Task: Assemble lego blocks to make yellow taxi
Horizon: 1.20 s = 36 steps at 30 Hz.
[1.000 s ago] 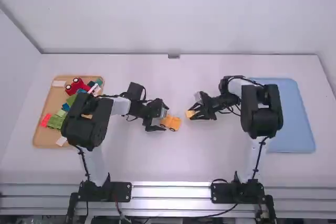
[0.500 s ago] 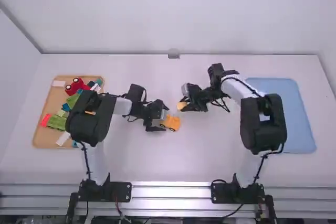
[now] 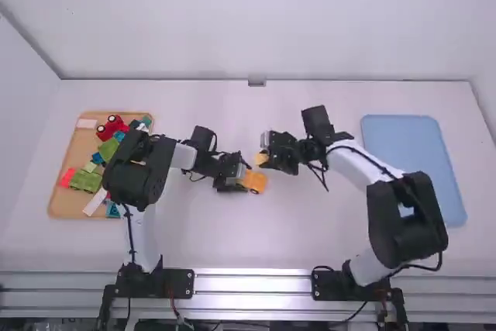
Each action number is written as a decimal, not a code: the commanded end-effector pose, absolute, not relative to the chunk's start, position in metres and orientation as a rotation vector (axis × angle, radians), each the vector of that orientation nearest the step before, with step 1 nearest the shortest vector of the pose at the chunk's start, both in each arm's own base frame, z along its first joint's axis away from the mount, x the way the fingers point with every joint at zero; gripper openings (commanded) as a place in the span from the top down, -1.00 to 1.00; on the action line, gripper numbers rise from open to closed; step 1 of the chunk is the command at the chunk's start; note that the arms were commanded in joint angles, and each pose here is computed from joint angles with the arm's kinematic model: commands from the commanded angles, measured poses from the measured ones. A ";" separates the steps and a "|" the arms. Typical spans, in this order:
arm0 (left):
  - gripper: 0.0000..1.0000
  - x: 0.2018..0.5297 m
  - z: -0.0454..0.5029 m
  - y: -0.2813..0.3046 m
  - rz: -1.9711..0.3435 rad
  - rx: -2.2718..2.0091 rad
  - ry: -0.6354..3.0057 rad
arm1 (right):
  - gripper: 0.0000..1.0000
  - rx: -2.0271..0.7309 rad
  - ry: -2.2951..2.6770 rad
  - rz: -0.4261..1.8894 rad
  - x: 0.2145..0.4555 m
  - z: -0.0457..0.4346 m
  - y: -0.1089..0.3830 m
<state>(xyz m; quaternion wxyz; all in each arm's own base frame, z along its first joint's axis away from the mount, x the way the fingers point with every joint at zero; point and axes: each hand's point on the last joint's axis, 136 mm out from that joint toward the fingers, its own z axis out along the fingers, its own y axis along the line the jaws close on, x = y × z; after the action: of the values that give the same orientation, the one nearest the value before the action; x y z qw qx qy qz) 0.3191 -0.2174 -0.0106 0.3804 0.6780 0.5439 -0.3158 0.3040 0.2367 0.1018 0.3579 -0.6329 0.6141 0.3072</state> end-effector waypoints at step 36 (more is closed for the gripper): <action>-0.39 0.301 -0.028 -0.225 -0.852 1.282 1.713 | 0.83 -1.483 1.740 0.862 0.284 0.038 0.223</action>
<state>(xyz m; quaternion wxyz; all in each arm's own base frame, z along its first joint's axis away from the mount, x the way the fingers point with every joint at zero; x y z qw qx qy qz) 0.3054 -0.2294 -0.0176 0.4293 0.5331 0.6511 -0.3280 0.2879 0.2249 0.0495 0.3500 -0.5651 0.6724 0.3258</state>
